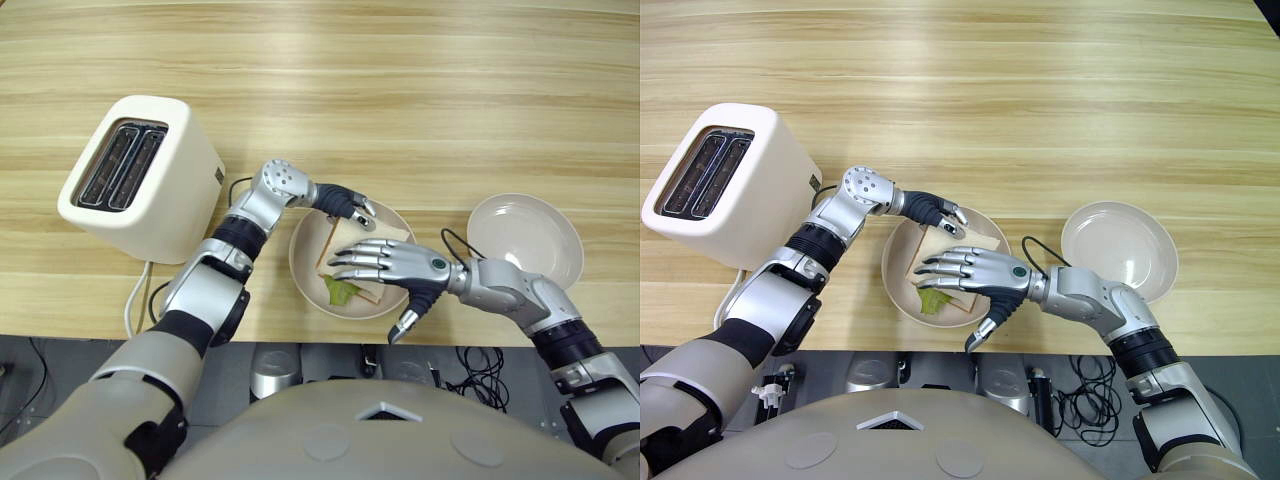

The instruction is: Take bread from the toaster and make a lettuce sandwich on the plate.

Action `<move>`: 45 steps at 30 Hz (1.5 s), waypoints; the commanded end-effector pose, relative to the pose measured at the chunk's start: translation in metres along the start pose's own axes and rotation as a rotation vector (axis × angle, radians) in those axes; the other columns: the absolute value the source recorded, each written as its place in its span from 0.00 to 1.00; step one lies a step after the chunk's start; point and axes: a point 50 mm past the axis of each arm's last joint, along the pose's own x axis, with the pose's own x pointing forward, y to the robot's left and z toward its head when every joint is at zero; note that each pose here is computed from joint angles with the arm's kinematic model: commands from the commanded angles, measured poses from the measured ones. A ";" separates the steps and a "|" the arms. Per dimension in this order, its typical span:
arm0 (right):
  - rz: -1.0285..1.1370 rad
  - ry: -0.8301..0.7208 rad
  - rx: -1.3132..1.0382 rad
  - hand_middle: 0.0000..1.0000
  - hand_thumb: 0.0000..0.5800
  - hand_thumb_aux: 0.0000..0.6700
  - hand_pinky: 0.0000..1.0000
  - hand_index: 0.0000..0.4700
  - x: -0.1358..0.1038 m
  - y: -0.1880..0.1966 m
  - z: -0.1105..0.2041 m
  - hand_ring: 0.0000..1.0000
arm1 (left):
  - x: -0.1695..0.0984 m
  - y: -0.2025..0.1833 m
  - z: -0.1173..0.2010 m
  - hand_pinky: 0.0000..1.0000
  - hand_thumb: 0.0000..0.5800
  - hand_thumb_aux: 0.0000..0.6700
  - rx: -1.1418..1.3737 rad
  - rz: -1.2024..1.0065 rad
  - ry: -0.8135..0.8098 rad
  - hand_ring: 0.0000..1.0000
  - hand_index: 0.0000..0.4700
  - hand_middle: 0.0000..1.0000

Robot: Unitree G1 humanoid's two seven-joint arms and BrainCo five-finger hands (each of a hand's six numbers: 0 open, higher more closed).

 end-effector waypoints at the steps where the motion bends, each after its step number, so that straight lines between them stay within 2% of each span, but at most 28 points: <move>1: -0.030 0.011 -0.024 0.00 0.00 0.00 0.00 0.00 0.000 -0.008 0.000 0.00 | 0.000 -0.005 -0.010 1.00 1.00 1.00 -0.004 -0.015 0.041 1.00 0.98 1.00; 11: -0.003 0.034 0.003 0.00 0.00 0.00 0.00 0.00 -0.002 -0.003 -0.003 0.00 | 0.002 -0.005 -0.012 1.00 1.00 1.00 0.001 -0.008 0.047 1.00 0.98 1.00; 13: 0.054 0.050 0.045 0.00 0.00 0.00 0.00 0.00 -0.003 0.005 -0.003 0.00 | 0.002 -0.005 -0.011 1.00 1.00 1.00 0.004 -0.004 0.045 1.00 0.98 1.00; 20: 0.457 0.199 0.344 0.00 0.00 0.00 0.00 0.00 -0.027 0.056 -0.001 0.00 | 0.003 0.004 -0.001 1.00 1.00 1.00 0.019 0.053 0.018 1.00 0.98 1.00; 26: 0.514 0.259 0.387 0.00 0.00 0.00 0.00 0.00 -0.030 0.059 -0.007 0.00 | 0.004 0.007 0.002 1.00 1.00 1.00 0.037 0.081 0.015 1.00 0.98 1.00; 27: 0.513 0.269 0.387 0.00 0.00 0.00 0.00 0.00 -0.031 0.058 -0.009 0.00 | 0.005 0.007 0.001 1.00 1.00 0.94 0.046 0.081 0.018 1.00 0.92 1.00; 28: 0.514 0.276 0.383 0.00 0.00 0.00 0.00 0.00 -0.031 0.057 -0.011 0.00 | 0.005 0.007 0.002 1.00 1.00 0.94 0.054 0.085 0.019 1.00 0.92 1.00; 29: 0.514 0.280 0.381 0.00 0.00 0.00 0.00 0.00 -0.031 0.056 -0.012 0.00 | 0.004 0.008 0.002 0.96 0.79 0.54 0.064 0.096 0.017 0.96 0.53 0.96; 31: 0.513 0.281 0.382 0.00 0.00 0.00 0.00 0.00 -0.031 0.056 -0.013 0.00 | 0.000 0.012 0.004 0.96 0.79 0.54 0.106 0.146 0.023 0.96 0.53 0.96; 32: 0.510 0.278 0.385 0.00 0.00 0.00 0.00 0.00 -0.030 0.056 -0.013 0.00 | -0.003 0.016 0.006 0.00 0.00 0.00 0.128 0.186 0.027 0.00 0.00 0.00; 39: 0.433 0.269 0.388 0.00 0.00 0.00 0.00 0.00 -0.029 0.048 -0.012 0.00 | -0.038 0.058 0.033 0.00 0.00 0.00 0.260 0.593 -0.002 0.00 0.00 0.00; 42: 0.398 0.270 0.360 0.00 0.00 0.00 0.00 0.00 -0.030 0.039 -0.016 0.00 | -0.061 0.072 0.036 0.00 0.00 0.00 0.418 0.753 0.099 0.00 0.00 0.00; 45: 0.372 0.267 0.335 0.00 0.00 0.00 0.00 0.00 -0.028 0.036 -0.019 0.00 | -0.065 0.074 0.036 0.00 0.00 0.00 0.495 0.805 0.137 0.00 0.00 0.00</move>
